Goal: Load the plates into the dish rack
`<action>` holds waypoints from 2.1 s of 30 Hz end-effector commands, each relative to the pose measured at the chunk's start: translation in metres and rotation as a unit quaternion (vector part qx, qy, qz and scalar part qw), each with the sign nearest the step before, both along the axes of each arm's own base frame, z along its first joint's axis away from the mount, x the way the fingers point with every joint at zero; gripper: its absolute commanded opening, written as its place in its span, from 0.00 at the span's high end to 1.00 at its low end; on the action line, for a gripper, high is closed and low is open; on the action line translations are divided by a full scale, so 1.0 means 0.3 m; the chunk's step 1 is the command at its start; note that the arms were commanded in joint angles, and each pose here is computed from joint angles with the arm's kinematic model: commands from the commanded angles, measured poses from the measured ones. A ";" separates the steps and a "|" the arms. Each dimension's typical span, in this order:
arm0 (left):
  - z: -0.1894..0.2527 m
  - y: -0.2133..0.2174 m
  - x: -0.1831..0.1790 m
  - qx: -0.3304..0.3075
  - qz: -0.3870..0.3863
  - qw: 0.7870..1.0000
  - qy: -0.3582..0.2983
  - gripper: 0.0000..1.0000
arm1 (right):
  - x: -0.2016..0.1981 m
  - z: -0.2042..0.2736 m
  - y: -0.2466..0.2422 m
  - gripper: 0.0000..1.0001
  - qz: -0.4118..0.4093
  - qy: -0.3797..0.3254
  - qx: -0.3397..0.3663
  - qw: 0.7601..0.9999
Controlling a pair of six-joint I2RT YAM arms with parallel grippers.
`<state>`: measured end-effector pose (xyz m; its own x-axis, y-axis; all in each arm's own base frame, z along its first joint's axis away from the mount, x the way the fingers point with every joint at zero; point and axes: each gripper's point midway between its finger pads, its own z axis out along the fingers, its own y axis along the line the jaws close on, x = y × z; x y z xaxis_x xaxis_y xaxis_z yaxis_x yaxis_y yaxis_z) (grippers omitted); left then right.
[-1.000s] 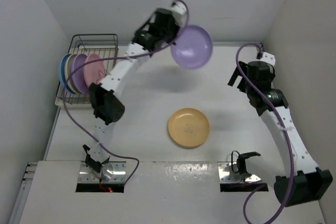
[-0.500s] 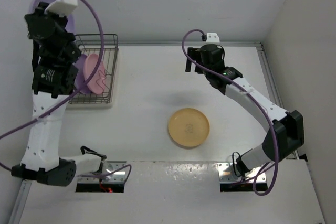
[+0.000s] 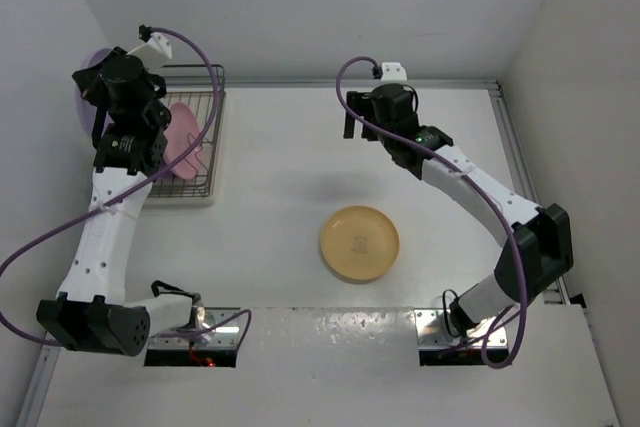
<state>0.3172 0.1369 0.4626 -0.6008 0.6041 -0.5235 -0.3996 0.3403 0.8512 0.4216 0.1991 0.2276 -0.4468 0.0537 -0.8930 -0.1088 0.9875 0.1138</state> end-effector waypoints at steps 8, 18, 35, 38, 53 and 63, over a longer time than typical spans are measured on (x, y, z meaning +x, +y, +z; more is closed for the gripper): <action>-0.020 -0.028 0.074 -0.020 -0.032 0.999 -0.035 1.00 | -0.050 0.030 -0.074 0.01 -0.030 -0.016 0.004 0.999; -0.122 -0.078 0.141 0.007 -0.051 0.999 -0.001 1.00 | -0.044 0.020 -0.112 0.01 -0.045 -0.012 0.006 0.999; -0.301 -0.122 0.161 0.015 0.038 0.998 0.055 1.00 | -0.071 0.028 -0.154 0.01 -0.063 -0.016 -0.003 0.998; -0.287 -0.074 0.136 0.019 0.066 0.996 0.058 1.00 | -0.069 0.038 -0.151 0.01 -0.063 -0.020 0.000 0.998; -0.474 -0.161 0.219 0.008 0.030 0.995 0.100 1.00 | -0.080 0.037 -0.164 0.01 -0.068 -0.019 -0.003 0.997; -0.552 -0.173 0.253 0.043 0.034 0.992 0.116 1.00 | -0.102 0.040 -0.203 0.01 -0.083 -0.020 -0.014 0.996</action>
